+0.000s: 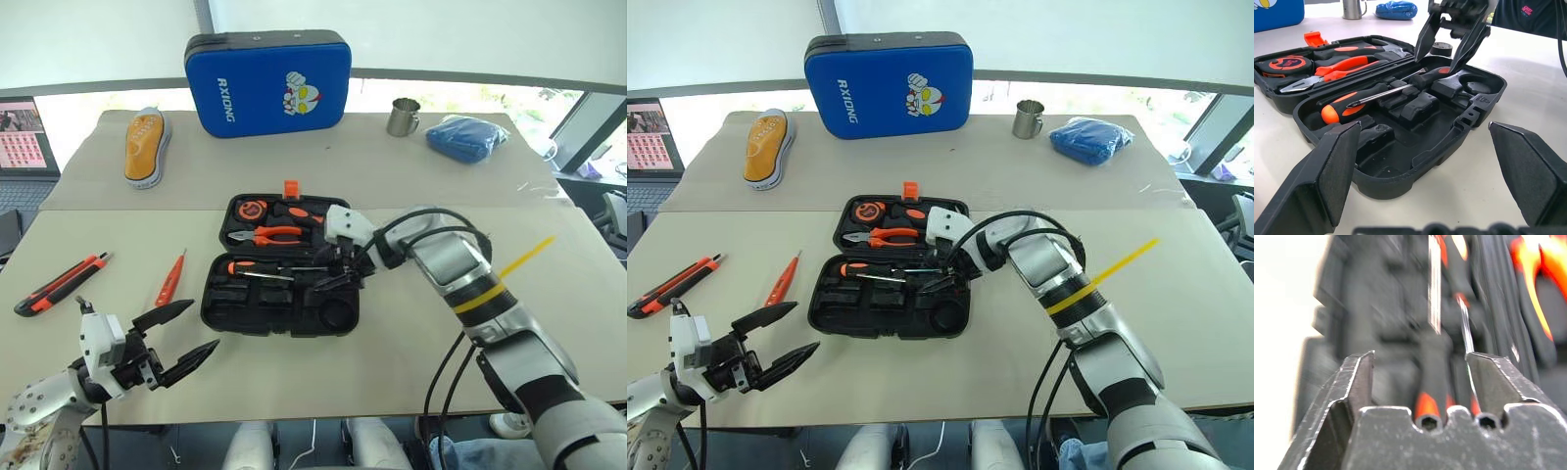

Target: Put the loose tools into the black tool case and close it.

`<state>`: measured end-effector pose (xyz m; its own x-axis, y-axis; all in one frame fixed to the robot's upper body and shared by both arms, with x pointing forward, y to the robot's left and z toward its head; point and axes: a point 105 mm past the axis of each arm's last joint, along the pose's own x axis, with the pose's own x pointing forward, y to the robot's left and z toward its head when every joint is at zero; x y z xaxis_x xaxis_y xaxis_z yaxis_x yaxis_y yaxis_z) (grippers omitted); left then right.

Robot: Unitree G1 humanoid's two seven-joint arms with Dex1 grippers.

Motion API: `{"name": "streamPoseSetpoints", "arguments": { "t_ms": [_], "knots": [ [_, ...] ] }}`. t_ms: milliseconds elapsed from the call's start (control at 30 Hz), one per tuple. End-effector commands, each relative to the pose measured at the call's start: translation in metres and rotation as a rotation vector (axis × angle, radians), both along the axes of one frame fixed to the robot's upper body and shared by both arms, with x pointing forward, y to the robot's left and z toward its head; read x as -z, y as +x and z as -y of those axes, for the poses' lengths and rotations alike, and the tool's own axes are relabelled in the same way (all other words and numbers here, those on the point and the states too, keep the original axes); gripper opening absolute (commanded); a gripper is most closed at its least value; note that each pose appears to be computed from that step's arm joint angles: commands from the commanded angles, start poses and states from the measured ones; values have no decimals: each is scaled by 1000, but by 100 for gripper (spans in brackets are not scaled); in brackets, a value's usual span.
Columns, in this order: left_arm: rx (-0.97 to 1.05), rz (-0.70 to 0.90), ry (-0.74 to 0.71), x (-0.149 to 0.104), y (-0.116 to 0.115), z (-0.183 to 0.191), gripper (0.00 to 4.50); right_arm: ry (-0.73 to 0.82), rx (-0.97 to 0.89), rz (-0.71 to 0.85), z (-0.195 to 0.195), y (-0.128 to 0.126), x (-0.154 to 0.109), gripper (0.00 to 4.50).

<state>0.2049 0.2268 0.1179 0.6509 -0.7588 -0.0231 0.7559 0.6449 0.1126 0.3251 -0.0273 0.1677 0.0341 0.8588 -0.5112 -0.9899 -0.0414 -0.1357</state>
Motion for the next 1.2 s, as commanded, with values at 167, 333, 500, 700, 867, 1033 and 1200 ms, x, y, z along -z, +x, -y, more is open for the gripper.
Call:
{"name": "streamPoseSetpoints", "arguments": {
  "t_ms": [167,333,500,700,867,1033,1200],
  "knots": [
    [-12,30,6,-5,3,-2,450,229,11,91,-11,5,2,197],
    [-13,30,14,-5,5,-4,450,231,74,109,-15,15,30,32],
    [-13,32,22,-7,6,-4,450,198,92,109,-12,20,48,9],
    [-26,40,32,-7,5,-5,450,172,110,85,-10,23,61,9],
    [-43,40,34,-6,3,-6,450,96,96,71,-11,23,75,9],
    [-93,27,38,-3,1,-12,450,192,35,107,-20,15,54,9],
    [-251,30,19,-1,-8,-39,450,536,20,119,-3,3,-9,32]
  ]
}}
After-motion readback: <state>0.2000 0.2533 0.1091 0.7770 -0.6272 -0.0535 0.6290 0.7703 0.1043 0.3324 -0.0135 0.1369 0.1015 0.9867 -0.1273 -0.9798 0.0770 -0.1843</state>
